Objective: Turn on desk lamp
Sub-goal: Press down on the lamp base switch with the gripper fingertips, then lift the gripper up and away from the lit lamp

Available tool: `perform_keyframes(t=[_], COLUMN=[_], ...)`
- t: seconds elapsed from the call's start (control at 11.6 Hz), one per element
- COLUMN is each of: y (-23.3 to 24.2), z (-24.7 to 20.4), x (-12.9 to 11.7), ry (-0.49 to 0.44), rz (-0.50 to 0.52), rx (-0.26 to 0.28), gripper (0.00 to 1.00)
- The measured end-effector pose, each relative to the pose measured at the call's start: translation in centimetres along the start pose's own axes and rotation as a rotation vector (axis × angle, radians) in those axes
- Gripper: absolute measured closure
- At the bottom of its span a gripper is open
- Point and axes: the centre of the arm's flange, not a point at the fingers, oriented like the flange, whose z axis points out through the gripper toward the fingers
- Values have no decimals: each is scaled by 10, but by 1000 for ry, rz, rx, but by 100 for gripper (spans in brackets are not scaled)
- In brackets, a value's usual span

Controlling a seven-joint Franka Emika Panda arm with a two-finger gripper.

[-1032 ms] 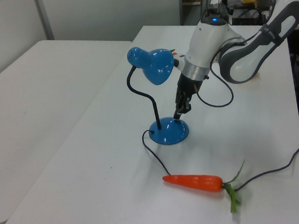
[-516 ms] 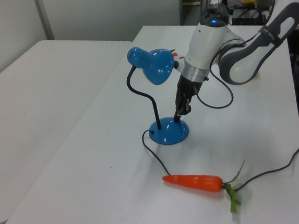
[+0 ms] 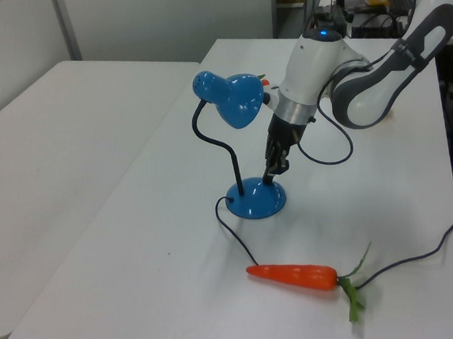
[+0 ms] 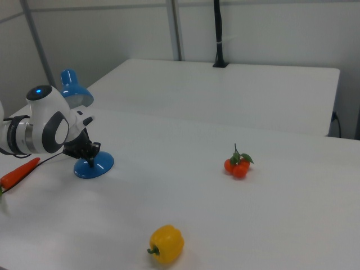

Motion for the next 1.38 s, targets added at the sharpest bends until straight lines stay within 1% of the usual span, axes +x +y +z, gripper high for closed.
perform_keyframes(t=[0.69,0.77,1.12,1.38], y=[-1,0,12,49], z=[2,2,-11,-41], x=[2,2,-4,-13], ry=[1,-10,-155,-252], rz=[-15,-15,3,63], rx=[2,2,-2,-25], gripper=[99,99,99,99])
